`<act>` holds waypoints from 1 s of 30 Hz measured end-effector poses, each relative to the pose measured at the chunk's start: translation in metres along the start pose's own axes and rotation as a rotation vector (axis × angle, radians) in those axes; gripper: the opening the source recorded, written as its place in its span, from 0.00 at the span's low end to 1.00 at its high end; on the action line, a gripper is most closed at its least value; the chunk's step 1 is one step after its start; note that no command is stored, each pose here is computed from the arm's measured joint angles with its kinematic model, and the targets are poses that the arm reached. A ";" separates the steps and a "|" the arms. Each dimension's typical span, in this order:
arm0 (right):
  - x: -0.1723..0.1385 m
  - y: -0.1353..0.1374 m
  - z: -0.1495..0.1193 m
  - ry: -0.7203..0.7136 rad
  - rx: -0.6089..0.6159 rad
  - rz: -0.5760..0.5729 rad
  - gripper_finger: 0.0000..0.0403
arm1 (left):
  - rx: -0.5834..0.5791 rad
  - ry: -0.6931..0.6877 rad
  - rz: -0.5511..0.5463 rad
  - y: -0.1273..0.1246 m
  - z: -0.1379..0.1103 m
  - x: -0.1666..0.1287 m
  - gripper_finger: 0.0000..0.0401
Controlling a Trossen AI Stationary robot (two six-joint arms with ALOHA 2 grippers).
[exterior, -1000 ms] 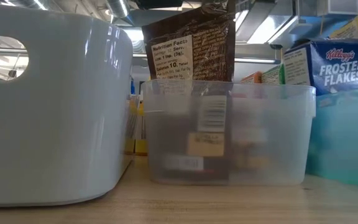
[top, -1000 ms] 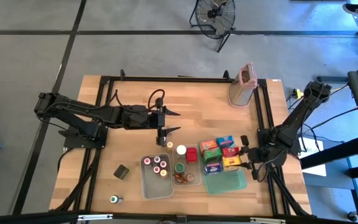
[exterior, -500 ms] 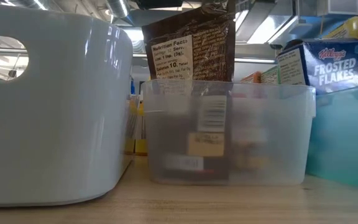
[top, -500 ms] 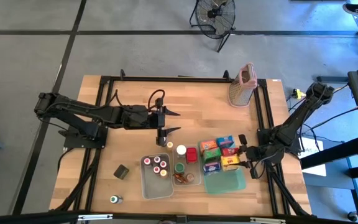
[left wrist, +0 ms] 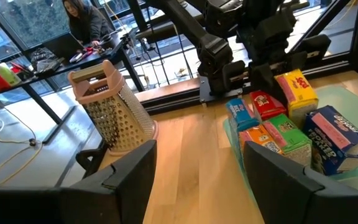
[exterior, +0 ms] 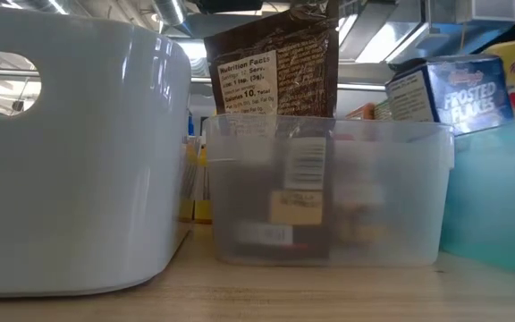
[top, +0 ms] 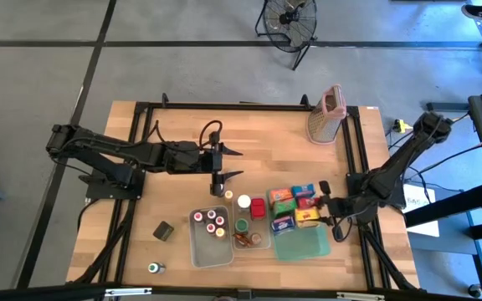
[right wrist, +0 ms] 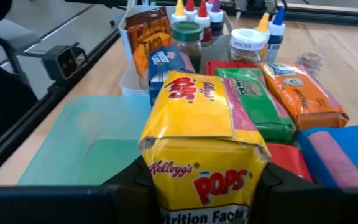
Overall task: Pick & Place Kitchen Items
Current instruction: Put the yellow cereal box into the blue bin
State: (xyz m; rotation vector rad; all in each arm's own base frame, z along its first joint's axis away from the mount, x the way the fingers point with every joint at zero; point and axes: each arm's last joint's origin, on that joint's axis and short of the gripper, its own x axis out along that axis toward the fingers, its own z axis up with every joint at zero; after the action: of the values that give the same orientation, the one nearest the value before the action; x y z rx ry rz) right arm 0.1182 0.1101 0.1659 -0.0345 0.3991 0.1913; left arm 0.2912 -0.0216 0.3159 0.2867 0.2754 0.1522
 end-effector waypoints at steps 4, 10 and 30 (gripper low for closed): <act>0.005 0.000 -0.001 0.005 -0.001 -0.018 0.32 | -0.005 0.001 0.000 0.000 0.000 0.000 0.59; 0.006 0.000 -0.001 0.004 0.004 -0.024 0.32 | -0.008 0.001 0.000 0.000 0.000 0.000 0.59; 0.006 0.000 -0.002 0.010 0.007 -0.022 0.49 | -0.003 0.019 -0.004 0.000 -0.002 0.000 0.59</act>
State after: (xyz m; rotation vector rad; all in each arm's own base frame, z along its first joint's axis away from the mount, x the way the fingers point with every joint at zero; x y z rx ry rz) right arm 0.1233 0.1112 0.1617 -0.0329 0.4096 0.1680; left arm 0.2908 -0.0215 0.3140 0.2817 0.2941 0.1510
